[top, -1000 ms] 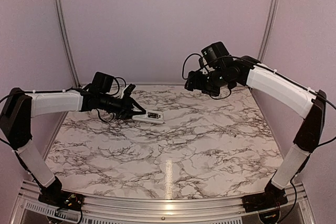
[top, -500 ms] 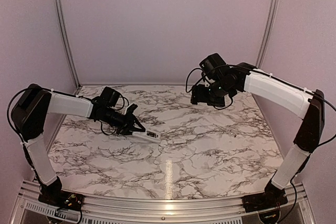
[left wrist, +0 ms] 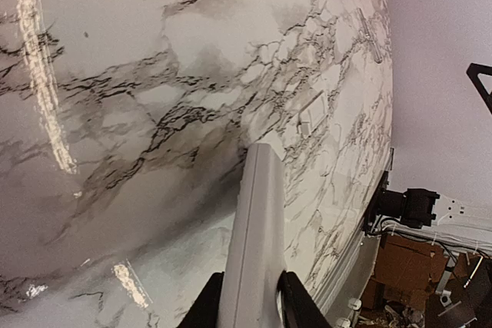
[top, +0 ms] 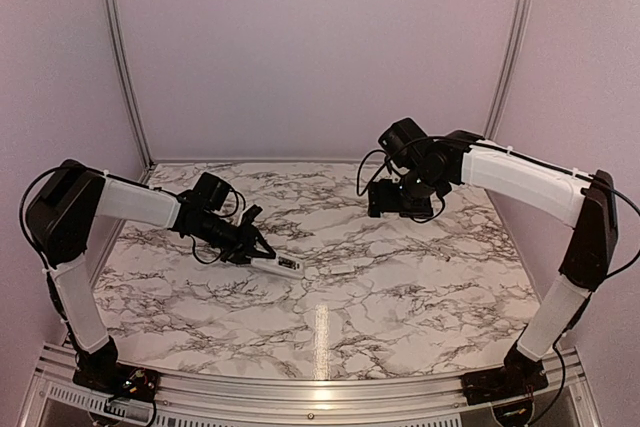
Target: Unload the batteries from the remote control
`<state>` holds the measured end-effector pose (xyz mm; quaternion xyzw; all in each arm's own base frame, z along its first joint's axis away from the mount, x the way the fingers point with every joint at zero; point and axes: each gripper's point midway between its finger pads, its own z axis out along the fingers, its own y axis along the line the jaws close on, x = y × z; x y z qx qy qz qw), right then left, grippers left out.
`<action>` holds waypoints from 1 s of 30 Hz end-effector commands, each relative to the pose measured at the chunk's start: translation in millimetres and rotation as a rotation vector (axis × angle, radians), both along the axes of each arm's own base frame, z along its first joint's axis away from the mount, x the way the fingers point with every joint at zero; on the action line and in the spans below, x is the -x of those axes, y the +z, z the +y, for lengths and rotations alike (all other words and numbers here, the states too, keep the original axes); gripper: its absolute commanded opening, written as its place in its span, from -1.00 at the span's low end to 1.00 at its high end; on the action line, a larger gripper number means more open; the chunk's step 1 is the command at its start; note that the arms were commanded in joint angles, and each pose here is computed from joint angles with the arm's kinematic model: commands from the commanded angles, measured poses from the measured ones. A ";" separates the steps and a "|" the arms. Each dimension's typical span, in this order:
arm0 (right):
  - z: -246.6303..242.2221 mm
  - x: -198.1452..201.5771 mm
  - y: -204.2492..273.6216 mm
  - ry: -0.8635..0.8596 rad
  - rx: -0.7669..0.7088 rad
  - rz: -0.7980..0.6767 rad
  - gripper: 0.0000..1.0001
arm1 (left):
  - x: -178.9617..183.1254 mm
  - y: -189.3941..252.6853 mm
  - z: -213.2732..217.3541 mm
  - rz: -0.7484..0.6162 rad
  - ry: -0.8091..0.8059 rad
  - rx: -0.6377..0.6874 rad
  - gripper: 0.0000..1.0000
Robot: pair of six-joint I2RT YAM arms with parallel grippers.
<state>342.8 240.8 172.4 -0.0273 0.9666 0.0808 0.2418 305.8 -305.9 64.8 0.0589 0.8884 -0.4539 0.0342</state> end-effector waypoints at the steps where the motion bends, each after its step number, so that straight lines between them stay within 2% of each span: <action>1: -0.3 -1.8 -5.6 0.025 0.007 0.015 0.76 | 16.0 -56.4 48.7 0.026 0.061 -0.306 -0.41; 3: 2.0 -0.2 -9.8 0.041 0.001 0.024 0.76 | 16.2 -61.6 57.9 0.013 0.065 -0.361 -0.31; 10: 5.6 4.1 -16.2 0.076 -0.017 0.033 0.77 | 19.5 -78.7 68.0 0.025 0.065 -0.426 -0.28; 15: -0.5 7.3 -23.9 0.078 0.010 0.046 0.80 | 15.7 -83.2 77.1 0.009 0.071 -0.490 -0.07; 18: -3.9 7.7 -27.2 0.081 0.012 0.049 0.84 | 12.6 -80.2 80.2 -0.009 0.081 -0.509 0.04; 26: -27.5 2.1 -40.7 0.065 0.058 0.082 0.87 | 3.8 -72.3 82.2 -0.035 0.087 -0.537 0.19; 30: -50.1 -4.5 -48.4 0.017 0.066 0.106 0.87 | -0.2 -64.6 82.8 -0.052 0.099 -0.541 0.36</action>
